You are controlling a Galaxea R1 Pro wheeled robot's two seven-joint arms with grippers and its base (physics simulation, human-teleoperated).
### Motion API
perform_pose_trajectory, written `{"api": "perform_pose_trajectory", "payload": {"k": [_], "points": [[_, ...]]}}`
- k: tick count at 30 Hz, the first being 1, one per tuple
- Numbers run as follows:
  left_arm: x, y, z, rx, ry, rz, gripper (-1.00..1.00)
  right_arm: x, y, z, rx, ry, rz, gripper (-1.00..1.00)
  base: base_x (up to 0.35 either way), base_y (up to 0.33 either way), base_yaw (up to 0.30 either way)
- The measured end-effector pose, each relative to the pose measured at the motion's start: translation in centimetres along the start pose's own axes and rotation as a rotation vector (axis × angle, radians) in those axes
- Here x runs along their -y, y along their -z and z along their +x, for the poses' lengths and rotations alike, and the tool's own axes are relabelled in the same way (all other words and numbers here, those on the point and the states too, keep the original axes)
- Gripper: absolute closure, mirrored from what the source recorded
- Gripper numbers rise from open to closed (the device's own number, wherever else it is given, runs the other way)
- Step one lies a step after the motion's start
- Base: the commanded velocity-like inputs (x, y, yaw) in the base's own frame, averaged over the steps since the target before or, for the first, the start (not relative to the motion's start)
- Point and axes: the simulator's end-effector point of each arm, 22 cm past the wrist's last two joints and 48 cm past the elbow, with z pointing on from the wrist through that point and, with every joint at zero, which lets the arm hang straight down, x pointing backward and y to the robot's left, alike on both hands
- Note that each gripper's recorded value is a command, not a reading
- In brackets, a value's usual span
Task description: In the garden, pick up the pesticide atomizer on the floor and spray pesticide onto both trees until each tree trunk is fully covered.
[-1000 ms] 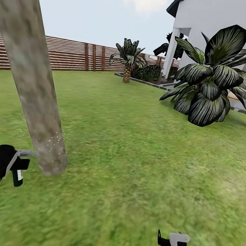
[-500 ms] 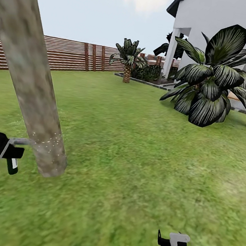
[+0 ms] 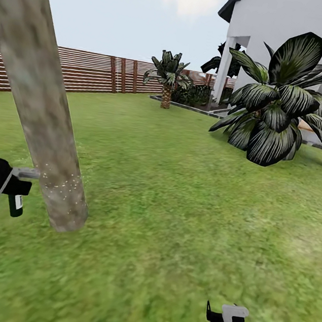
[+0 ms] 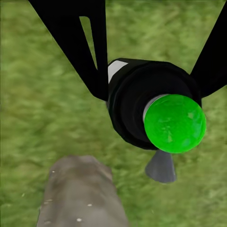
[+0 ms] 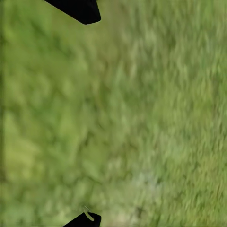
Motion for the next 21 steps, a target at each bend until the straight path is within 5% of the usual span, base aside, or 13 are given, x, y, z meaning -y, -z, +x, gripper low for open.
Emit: {"api": "perform_pose_trajectory", "payload": {"k": [21], "points": [[0.72, -0.22, 0.4, -0.008, -0.001, 0.013, 1.0, -0.06, -0.01, -0.09, 0.002, -0.001, 0.0, -1.0, 0.04, -0.228, 0.029]]}}
